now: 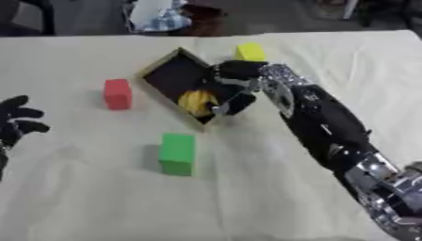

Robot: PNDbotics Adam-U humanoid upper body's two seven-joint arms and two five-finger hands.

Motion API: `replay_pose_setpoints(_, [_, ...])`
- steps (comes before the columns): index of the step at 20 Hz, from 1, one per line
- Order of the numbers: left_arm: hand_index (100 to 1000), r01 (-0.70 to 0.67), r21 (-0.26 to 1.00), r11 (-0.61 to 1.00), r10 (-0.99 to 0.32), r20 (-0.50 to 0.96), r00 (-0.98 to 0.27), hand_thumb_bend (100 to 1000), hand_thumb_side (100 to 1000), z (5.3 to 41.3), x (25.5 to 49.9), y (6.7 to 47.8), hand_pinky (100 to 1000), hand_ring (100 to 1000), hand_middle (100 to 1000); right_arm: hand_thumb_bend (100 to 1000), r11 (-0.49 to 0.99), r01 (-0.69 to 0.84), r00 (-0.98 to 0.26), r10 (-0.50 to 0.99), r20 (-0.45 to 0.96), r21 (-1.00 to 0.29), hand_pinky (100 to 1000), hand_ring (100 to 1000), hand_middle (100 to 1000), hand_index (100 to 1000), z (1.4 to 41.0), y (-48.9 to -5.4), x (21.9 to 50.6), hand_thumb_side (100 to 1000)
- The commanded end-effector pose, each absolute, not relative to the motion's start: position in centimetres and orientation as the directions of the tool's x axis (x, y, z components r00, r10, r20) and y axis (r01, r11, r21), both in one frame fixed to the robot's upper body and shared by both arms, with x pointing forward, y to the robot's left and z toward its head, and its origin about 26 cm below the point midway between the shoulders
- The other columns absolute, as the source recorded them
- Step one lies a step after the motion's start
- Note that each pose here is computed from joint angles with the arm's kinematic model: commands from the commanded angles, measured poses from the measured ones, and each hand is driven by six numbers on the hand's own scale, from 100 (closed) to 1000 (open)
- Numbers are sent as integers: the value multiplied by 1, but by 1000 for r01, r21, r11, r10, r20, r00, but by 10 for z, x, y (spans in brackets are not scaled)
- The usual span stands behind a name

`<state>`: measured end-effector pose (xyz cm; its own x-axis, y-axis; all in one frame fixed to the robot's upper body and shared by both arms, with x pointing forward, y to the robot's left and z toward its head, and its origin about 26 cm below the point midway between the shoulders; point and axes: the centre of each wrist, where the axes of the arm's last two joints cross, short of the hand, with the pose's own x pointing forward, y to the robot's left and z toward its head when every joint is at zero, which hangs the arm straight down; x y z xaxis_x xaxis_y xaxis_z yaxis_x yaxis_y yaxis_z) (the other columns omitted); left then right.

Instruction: Pick up objects on the table and place them in the box.

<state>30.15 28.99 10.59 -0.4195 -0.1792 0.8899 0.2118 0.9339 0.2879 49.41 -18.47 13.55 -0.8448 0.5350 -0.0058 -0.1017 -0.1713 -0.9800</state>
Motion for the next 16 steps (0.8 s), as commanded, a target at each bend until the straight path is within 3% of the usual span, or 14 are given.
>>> replay_pose_setpoints(1, [875,211,300,930,-184,880,-439,100,879,112,301,291,814,627,660,134,-180,-50,-834,549,-58,-982,825,818,811,923,160,-192,498,599])
replay_pose_setpoints(2, [875,211,299,931,-184,880,-439,100,883,112,301,291,814,627,660,100,-178,-45,-830,554,-62,-983,826,821,816,930,163,-194,499,629])
replay_pose_setpoints(3, [875,211,299,931,-183,880,-439,100,880,112,301,291,814,627,660,140,-172,-38,-825,561,-66,-984,827,821,816,932,166,-196,499,603])
replay_pose_setpoints(9, [875,209,302,930,-187,880,-437,100,882,112,301,292,814,627,660,164,-96,15,-757,649,-74,-995,836,846,868,963,196,-221,504,532])
replay_pose_setpoints(15, [875,210,304,929,-188,879,-438,100,882,112,301,292,814,627,660,164,-71,32,-724,686,-72,-997,836,846,868,963,203,-227,506,532])
replay_pose_setpoints(16, [876,210,304,929,-188,879,-438,100,882,112,301,292,814,627,661,158,-69,33,-722,689,-72,-997,863,893,946,996,203,-228,506,487])
